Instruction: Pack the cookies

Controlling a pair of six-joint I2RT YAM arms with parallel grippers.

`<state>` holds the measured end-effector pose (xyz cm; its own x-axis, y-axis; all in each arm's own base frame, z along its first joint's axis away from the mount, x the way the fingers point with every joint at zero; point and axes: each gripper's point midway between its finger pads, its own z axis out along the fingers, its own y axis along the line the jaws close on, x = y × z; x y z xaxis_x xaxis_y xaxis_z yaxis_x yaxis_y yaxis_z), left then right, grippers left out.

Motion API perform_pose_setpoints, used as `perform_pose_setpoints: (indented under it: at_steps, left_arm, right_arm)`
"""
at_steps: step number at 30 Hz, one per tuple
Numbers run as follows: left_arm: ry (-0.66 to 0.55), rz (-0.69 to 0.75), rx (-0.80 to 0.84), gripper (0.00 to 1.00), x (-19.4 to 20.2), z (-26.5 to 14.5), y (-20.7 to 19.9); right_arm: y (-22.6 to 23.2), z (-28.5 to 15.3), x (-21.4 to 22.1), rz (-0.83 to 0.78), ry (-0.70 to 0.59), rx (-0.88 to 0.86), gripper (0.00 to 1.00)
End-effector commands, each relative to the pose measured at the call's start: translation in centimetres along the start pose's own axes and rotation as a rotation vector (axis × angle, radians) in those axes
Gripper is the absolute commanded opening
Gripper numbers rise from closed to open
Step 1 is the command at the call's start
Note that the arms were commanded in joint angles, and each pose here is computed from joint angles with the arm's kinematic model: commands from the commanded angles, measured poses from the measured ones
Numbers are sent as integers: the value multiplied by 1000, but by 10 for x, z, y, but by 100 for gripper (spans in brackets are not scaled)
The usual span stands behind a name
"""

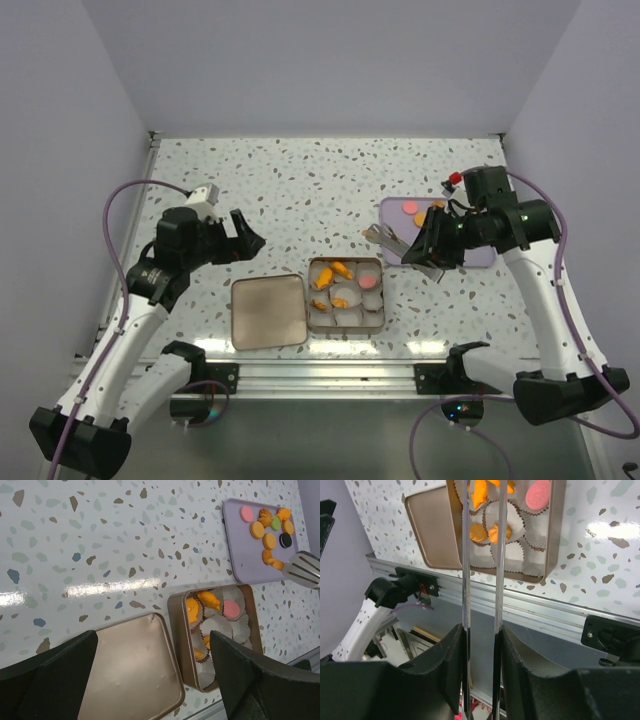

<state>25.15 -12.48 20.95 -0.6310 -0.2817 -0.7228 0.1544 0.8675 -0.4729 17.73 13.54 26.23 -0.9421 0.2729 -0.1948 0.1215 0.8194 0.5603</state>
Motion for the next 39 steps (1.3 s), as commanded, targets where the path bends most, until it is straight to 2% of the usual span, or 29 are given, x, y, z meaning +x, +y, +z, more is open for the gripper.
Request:
perform_pose_setpoints:
  at_steps: [1, 10, 21, 39]
  left_arm:
    - [-60, 3, 51, 100, -15, -6, -14]
    - [-60, -12, 45, 100, -6, -11, -9]
    - [-52, -17, 43, 100, 0, -13, -7]
    - [-54, -22, 23, 100, 3, -22, -4]
  right_arm:
    - [0, -14, 37, -19, 124, -39, 29]
    - [-26, -15, 80, -15, 230, -1, 30]
    - [-45, -7, 125, 43, 295, -24, 29]
    - [-81, 9, 162, 59, 285, 6, 28]
